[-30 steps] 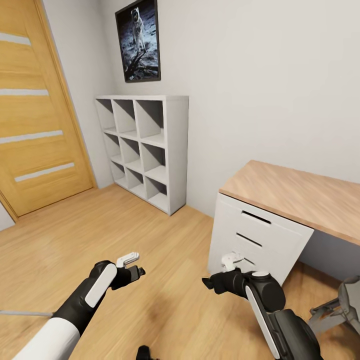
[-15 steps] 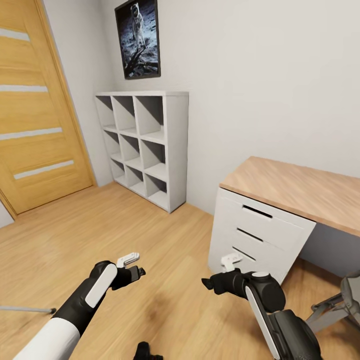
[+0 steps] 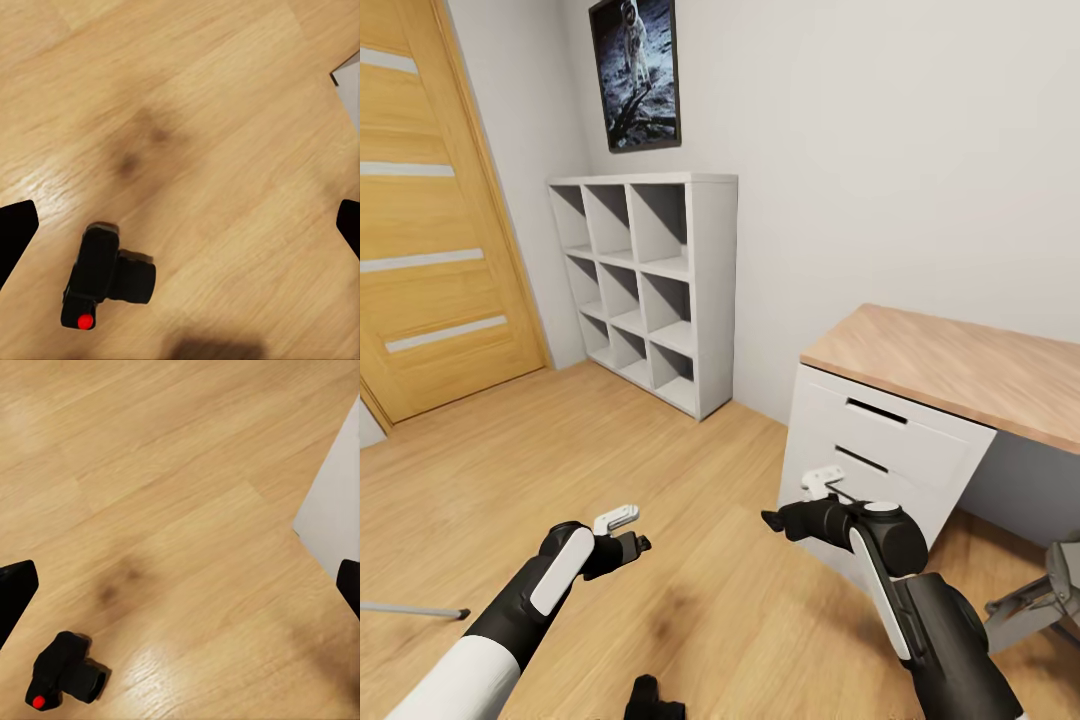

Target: Attach the digital camera to the camera tripod in the bedroom.

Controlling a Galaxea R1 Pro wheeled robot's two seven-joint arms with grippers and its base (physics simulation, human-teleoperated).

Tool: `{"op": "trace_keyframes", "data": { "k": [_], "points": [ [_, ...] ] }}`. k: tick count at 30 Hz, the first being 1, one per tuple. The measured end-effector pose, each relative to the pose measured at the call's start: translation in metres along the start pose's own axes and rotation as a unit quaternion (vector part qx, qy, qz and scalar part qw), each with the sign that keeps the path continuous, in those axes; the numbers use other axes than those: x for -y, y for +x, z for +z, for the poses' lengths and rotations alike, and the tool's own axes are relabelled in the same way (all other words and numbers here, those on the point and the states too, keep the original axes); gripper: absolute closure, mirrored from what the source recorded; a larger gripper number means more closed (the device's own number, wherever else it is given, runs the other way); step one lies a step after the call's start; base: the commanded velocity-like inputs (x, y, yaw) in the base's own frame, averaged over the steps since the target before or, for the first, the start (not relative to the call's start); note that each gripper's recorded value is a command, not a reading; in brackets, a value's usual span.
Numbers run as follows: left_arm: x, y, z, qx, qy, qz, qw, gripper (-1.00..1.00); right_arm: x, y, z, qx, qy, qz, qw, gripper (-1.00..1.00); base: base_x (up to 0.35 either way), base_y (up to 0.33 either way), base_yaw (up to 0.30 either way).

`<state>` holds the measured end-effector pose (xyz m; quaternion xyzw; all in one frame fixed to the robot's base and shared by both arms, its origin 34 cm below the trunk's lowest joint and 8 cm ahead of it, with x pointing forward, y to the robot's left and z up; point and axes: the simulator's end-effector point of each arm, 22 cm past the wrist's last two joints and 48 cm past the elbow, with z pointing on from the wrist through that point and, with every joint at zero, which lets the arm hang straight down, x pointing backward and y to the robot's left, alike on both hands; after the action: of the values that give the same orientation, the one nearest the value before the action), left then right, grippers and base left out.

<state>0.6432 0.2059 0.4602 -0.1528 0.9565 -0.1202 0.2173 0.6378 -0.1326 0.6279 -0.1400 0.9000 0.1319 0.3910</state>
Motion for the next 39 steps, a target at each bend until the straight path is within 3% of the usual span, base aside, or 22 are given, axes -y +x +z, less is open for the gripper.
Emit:
{"op": "trace_keyframes", "data": {
  "k": [9,17,32,39],
  "points": [
    [-0.009,0.011,0.015,0.001,-0.003,0.001,1.0,-1.0,-0.002,0.005,0.009,0.013,-0.008,0.002,0.9999,-1.0,0.0,0.0,0.0],
    [-0.016,0.025,0.03,-0.002,-0.004,0.001,1.0,-1.0,-0.004,0.028,0.02,0.005,-0.012,0.003,0.9999,-1.0,0.0,0.0,0.0],
    [-0.026,0.049,0.056,-0.004,0.0,0.002,1.0,-1.0,0.002,0.101,0.054,-0.047,-0.01,0.016,0.9987,-1.0,0.0,0.0,0.0],
    [-0.029,0.063,0.068,-0.02,0.0,0.009,0.9998,-1.0,0.005,0.139,0.069,-0.08,-0.009,0.026,0.9964,-1.0,0.0,0.0,0.0]
  ]
}}
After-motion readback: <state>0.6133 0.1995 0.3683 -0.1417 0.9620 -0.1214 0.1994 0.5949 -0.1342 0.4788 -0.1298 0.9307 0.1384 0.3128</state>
